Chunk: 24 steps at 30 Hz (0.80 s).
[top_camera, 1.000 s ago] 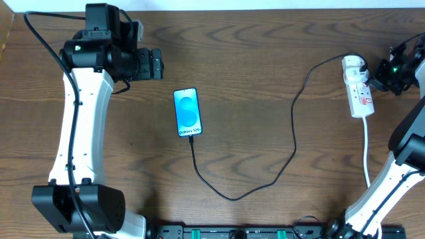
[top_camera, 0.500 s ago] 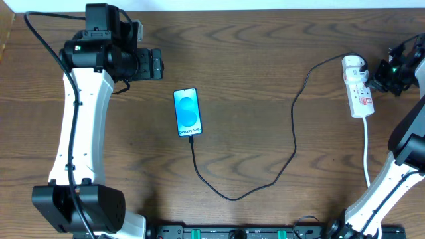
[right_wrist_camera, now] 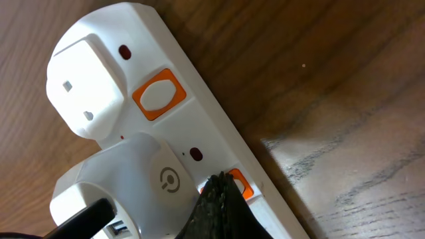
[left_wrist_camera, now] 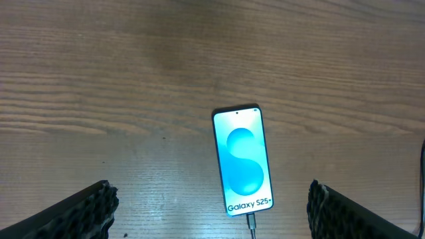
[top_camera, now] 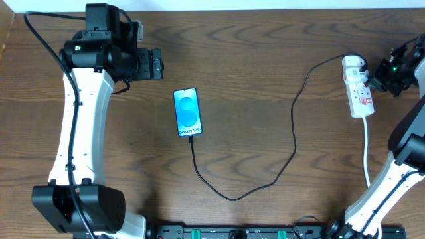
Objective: Plug charger to phone and switch on socket
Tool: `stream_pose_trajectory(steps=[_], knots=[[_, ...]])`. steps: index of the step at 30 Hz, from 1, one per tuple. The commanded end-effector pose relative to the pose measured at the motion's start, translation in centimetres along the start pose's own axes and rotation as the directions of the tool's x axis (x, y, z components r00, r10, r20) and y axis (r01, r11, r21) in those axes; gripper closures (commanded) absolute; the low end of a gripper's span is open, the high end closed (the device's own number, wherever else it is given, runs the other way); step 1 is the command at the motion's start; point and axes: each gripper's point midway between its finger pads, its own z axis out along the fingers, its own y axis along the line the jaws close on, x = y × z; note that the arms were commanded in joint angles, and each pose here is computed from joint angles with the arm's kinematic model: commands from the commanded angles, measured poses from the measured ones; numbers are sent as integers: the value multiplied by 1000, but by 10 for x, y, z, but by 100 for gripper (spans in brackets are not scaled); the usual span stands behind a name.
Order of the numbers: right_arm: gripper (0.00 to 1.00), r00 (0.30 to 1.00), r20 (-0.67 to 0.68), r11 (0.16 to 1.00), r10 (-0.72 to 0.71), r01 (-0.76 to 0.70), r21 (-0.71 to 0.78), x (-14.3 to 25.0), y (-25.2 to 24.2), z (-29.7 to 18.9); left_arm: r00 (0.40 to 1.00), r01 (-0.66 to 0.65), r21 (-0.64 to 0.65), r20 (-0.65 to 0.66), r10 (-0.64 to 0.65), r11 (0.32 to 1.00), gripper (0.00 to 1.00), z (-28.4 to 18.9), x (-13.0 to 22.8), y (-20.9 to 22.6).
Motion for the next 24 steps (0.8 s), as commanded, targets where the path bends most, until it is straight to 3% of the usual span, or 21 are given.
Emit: stream_pose_trajectory(steps=[1,24], knots=[[99,992,-122,992,14,-29,-119,29,38,30,1000,4,-8,16,-4,1000,7,-5,-3,1],[99,989,-145,996,38,-49,-73,36,34,31,1000,4,-8,17,-4,1000,7,-5,-3,1]])
